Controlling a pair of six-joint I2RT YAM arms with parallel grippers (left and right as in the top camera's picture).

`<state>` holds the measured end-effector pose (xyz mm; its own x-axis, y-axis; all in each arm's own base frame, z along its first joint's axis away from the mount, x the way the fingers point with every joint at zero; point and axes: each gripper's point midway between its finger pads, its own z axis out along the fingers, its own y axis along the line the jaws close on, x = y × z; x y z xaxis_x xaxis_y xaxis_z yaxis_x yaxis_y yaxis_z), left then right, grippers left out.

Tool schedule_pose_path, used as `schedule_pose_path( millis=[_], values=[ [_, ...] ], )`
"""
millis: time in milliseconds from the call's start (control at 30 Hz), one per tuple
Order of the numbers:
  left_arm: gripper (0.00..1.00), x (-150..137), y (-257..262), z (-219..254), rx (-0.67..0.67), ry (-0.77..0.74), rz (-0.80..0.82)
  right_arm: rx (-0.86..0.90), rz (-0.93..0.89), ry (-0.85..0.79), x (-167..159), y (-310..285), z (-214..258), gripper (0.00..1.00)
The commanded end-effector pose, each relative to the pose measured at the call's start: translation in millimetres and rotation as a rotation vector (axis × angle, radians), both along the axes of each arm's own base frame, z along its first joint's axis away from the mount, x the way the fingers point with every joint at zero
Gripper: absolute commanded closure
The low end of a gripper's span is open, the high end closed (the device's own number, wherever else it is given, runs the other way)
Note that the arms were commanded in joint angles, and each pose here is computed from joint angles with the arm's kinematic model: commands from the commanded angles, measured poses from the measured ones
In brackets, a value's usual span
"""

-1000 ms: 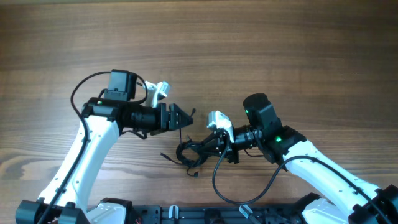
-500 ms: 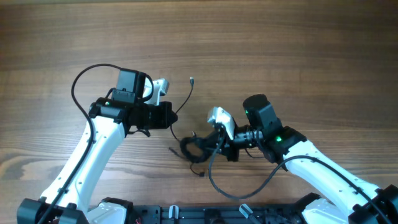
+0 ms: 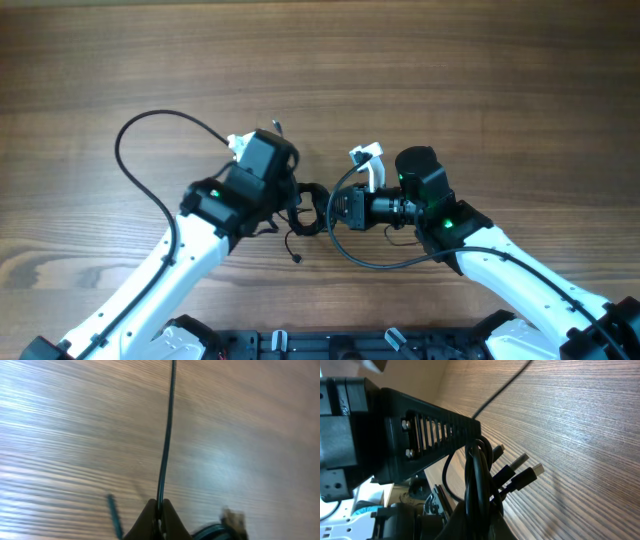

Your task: Untangle cables

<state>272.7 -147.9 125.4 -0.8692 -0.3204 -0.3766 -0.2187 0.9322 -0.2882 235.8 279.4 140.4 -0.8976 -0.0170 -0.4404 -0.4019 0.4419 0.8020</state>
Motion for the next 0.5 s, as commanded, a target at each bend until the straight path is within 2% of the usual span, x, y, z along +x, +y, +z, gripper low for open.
schedule_pose_path(
  millis=[0,200,367,400,467],
  values=[
    [0.96,10,12,10,0.100,-0.132,0.245,0.003,-0.023,0.012,4,0,1,0.96],
    [0.96,0,-23,8,0.105,-0.188,0.191,0.022,-0.099,0.089,11,-1,2,0.96],
    [0.95,-5,-31,-6,0.105,-0.129,0.159,0.032,-0.221,0.142,26,-5,3,0.96],
    [0.90,-6,-32,-7,0.104,-0.126,0.157,0.034,-0.222,0.141,27,-5,3,0.95],
    [0.71,-6,-32,-7,0.106,-0.126,0.154,0.032,-0.226,0.139,27,-6,3,0.95]
  ],
)
